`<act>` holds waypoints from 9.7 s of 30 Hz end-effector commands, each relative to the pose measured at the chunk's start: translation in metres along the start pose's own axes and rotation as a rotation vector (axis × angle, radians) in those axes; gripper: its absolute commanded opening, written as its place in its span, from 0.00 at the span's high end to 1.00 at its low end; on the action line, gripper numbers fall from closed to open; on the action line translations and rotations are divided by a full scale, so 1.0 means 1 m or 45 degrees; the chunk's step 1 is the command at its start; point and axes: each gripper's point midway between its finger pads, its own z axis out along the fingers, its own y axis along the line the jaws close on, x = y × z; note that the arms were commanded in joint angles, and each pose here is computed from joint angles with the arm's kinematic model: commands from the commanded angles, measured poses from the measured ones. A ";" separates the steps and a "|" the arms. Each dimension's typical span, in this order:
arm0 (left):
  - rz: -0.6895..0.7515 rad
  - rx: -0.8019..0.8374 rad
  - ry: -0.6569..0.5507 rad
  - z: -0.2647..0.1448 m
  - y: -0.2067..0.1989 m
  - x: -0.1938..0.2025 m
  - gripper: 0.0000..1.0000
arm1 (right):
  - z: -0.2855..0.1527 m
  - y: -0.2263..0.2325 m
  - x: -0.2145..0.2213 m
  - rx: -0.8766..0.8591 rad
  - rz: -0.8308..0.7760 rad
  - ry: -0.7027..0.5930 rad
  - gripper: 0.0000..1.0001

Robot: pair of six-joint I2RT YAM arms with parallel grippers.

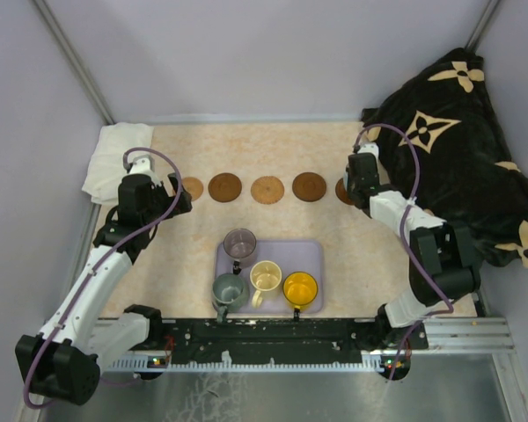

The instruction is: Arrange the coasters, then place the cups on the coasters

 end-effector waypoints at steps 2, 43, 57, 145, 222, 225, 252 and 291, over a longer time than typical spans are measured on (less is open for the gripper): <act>0.005 -0.009 -0.017 0.000 0.001 -0.005 0.00 | 0.002 -0.002 -0.037 0.014 0.080 -0.149 1.00; 0.010 -0.005 -0.012 0.000 0.001 -0.003 0.01 | -0.009 -0.008 -0.030 0.033 0.127 -0.126 0.57; 0.005 0.002 -0.016 -0.001 0.001 -0.003 0.01 | -0.027 -0.016 -0.021 0.045 0.140 -0.115 0.49; 0.055 0.156 0.023 -0.014 -0.043 0.004 0.01 | -0.251 0.051 0.092 -0.549 0.347 0.117 0.53; 0.179 0.331 0.135 -0.028 -0.065 0.036 0.01 | -0.284 0.152 0.228 -0.282 -0.071 0.250 0.47; 0.178 0.328 0.141 -0.027 -0.065 0.037 0.01 | -0.279 0.152 0.228 -0.276 -0.072 0.257 0.49; 0.174 0.314 0.152 -0.024 -0.064 0.039 0.01 | -0.265 0.138 0.227 -0.101 -0.147 0.211 1.00; 0.117 0.250 0.109 -0.014 -0.061 0.031 0.01 | -0.198 0.109 -0.043 -0.287 -0.059 -0.543 1.00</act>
